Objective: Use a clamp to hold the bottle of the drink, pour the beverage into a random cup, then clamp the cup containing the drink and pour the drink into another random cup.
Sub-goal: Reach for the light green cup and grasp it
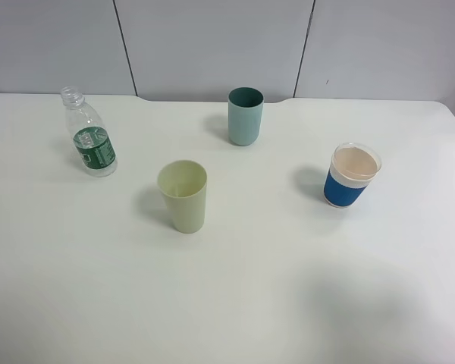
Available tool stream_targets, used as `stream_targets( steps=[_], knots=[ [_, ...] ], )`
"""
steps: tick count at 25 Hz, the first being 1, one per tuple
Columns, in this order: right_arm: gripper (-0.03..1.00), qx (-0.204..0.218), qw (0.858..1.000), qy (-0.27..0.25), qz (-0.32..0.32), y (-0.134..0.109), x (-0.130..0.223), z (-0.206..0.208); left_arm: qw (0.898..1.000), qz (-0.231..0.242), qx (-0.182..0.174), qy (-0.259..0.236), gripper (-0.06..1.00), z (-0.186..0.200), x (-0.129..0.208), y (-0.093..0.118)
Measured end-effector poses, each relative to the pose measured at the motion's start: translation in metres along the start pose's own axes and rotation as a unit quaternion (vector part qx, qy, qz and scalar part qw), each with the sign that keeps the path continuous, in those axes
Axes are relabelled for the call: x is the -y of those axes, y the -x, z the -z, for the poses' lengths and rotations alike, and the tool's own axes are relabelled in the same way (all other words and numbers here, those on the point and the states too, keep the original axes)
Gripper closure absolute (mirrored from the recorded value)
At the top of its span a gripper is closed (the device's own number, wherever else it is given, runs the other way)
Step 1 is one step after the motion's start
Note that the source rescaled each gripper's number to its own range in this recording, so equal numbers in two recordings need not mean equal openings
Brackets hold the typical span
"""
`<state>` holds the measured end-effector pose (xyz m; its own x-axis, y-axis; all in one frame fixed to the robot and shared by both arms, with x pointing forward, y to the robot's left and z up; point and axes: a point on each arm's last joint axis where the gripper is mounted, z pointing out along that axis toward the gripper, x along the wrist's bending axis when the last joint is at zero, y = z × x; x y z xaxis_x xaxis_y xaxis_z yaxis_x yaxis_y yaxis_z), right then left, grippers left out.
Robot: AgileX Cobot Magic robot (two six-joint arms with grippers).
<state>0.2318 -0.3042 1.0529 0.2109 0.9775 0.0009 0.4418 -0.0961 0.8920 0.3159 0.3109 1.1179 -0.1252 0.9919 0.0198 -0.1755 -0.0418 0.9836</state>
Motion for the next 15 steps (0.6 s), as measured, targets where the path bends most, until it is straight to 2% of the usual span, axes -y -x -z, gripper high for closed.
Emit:
stream_targets(
  steps=[4,7,15],
  knots=[
    [-0.03,0.0,1.0,0.0,0.0,0.0,0.0,0.0,1.0,0.001,-0.025,-0.01,0.07,0.031,-0.023,-0.005],
    [-0.03,0.0,1.0,0.0,0.0,0.0,0.0,0.0,0.999,-0.007,-0.023,-0.031,0.07,0.051,-0.028,-0.005],
    [-0.03,0.0,1.0,0.0,0.0,0.0,0.0,0.0,0.994,-0.033,0.037,-0.101,0.07,0.09,-0.012,0.005]
  ],
)
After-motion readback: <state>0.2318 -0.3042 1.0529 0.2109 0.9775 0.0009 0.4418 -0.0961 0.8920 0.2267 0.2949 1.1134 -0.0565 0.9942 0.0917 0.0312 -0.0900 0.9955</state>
